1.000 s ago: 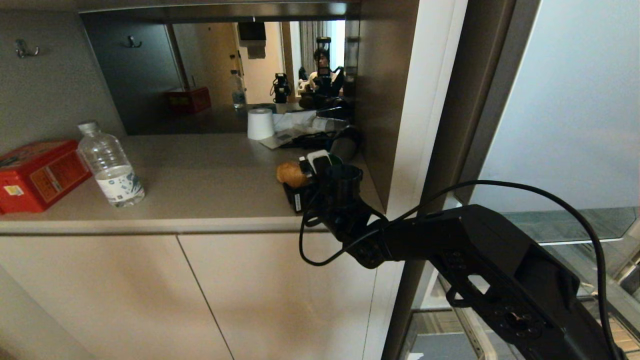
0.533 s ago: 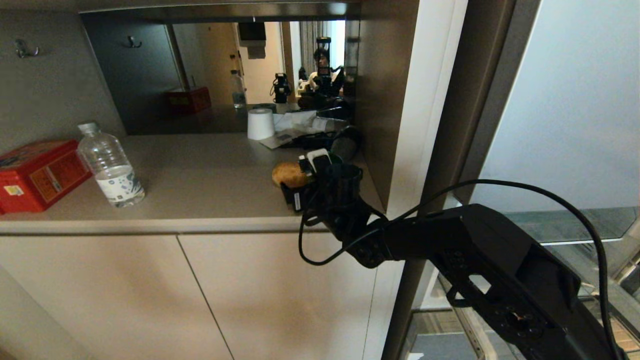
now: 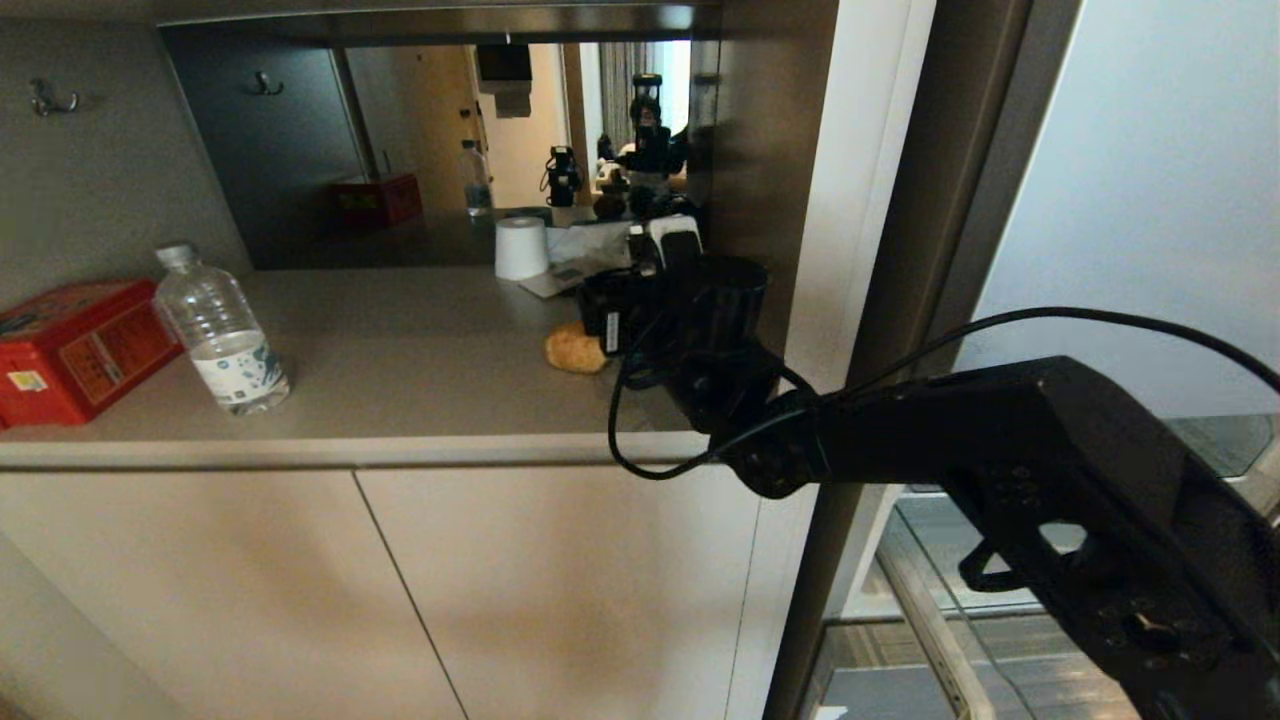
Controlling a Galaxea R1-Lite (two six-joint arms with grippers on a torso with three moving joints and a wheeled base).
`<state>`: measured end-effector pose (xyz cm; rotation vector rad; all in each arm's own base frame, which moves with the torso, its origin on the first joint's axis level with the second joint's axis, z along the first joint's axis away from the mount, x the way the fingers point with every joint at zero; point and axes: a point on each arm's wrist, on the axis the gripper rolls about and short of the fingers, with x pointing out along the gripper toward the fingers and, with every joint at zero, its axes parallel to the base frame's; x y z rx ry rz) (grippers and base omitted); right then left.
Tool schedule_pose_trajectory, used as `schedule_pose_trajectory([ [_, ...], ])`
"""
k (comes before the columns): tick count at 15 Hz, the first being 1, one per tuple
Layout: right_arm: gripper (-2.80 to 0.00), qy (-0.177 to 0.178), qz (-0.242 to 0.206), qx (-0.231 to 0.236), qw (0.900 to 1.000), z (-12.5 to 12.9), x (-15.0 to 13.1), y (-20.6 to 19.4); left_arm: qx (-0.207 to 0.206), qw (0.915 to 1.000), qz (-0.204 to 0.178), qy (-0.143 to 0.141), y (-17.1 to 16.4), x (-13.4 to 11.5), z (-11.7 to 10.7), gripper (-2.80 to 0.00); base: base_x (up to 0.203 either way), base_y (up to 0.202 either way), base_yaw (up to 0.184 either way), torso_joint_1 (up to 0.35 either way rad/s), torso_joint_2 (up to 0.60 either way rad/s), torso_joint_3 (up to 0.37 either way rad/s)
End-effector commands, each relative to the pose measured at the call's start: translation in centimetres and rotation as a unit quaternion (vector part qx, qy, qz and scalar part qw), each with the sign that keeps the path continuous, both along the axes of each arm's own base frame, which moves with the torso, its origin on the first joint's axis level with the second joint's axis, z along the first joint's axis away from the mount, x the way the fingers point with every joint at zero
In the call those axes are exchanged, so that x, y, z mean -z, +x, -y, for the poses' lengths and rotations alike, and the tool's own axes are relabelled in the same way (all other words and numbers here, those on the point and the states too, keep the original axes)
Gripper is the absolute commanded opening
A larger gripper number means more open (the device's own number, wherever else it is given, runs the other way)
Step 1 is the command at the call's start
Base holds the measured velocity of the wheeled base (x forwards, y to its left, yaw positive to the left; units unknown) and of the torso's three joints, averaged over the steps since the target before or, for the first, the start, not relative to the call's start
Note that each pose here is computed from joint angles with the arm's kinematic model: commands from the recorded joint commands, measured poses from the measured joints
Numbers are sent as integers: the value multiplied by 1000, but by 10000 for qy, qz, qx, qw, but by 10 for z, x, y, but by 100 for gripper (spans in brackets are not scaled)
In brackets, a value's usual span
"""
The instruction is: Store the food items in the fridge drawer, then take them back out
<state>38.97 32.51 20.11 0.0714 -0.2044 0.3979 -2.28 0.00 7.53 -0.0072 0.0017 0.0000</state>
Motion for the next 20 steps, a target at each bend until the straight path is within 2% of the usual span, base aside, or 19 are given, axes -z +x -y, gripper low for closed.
schedule_pose_trajectory([
  [1, -258, 86, 84, -40, 9999, 15, -33, -24, 0, 10000, 1, -2, 0, 0, 0, -280, 0, 0, 0, 0, 0, 0],
  [2, -280, -18, -40, -108, 9999, 20, -33, -36, 0, 10000, 1, -2, 0, 0, 0, -280, 0, 0, 0, 0, 0, 0],
  [6, -280, -653, -683, -753, 9927, 53, -19, -105, 0, 10000, 1, -2, 0, 0, 0, -280, 0, 0, 0, 0, 0, 0],
  [9, -280, -914, -909, -1292, 9832, 96, -21, -170, 0, 10000, 1, -2, 0, 0, 0, -280, 0, 0, 0, 0, 0, 0],
  [11, -280, -1145, -1190, -1670, 9720, 122, -10, -207, 0, 10000, 1, -2, 0, 0, 0, -280, 0, 0, 0, 0, 0, 0],
  [13, -280, -1404, -1691, -1878, 9573, 136, 16, -227, 0, 10000, 1, -2, 0, 0, 0, -280, 0, 0, 0, 0, 0, 0],
  [14, -280, -1516, -1928, -1770, 9532, 142, 29, -232, 0, 10000, 1, -2, 0, 0, 0, -280, 0, 0, 0, 0, 0, 0],
  [16, -280, -1604, -2372, -1111, 9517, 154, 53, -239, 0, 10000, 1, -2, 0, 0, 0, -280, 0, 0, 0, 0, 0, 0],
  [17, -280, -1563, -2569, -793, 9504, 165, 63, -245, 0, 10000, 1, -2, 0, 0, 0, -280, 0, 0, 0, 0, 0, 0],
  [20, -280, -1145, -2899, 107, 9501, 202, 79, -256, 0, 10000, 1, -2, 0, 0, 0, -280, 0, 0, 0, 0, 0, 0],
])
